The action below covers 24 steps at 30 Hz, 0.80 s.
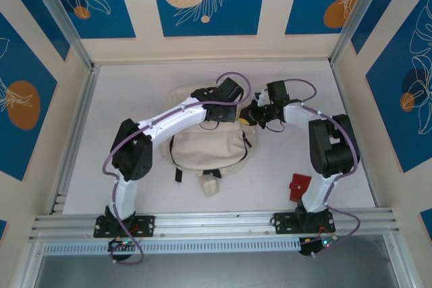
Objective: Pack books, pencil case, and school supplies into a backpack
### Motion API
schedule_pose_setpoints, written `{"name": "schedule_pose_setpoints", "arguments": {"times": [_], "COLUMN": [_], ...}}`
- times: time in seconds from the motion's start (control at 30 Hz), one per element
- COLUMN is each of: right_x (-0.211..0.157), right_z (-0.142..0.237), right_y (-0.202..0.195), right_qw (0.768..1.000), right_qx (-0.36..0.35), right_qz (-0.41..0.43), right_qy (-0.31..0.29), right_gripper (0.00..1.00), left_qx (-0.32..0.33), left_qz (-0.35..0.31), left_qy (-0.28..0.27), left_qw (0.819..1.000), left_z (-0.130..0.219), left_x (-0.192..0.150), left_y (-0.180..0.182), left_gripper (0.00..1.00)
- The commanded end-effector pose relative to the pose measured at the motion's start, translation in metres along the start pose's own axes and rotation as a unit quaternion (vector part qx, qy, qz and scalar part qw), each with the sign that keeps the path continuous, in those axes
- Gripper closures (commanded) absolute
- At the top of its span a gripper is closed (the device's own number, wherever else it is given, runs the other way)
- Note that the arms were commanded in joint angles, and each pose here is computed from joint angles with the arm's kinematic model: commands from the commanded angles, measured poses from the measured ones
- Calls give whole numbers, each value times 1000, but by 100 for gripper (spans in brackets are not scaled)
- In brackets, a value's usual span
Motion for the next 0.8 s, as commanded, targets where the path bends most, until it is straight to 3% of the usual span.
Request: {"name": "schedule_pose_setpoints", "arguments": {"times": [0.0, 0.33, 0.77], "right_x": [-1, 0, 4], "right_z": [18, 22, -29], "right_y": [-5, -8, 25], "right_qw": [996, 991, 995], "right_qx": [-71, -116, -73], "right_qz": [5, 6, 63], "right_qy": [-48, -73, 4], "right_gripper": [100, 100, 100], "left_qx": [66, 157, 228], "left_qz": [18, 48, 101], "left_qy": [-18, 0, 59], "left_qw": [997, 986, 967], "left_z": [26, 32, 10], "left_x": [4, -24, -63], "left_y": [38, 108, 186], "left_gripper": [100, 100, 100]}}
Point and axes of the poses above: each hand's point on the last joint's axis, 136 mm out from that joint toward the fingers, its own z axis back along the fingers, its own y axis along the line the jaws close on, x = y × z, the point moved 8 cm from there along z, back along the fingers, and after that the axes turned 4 degrees about -z, right-handed, at the moved point
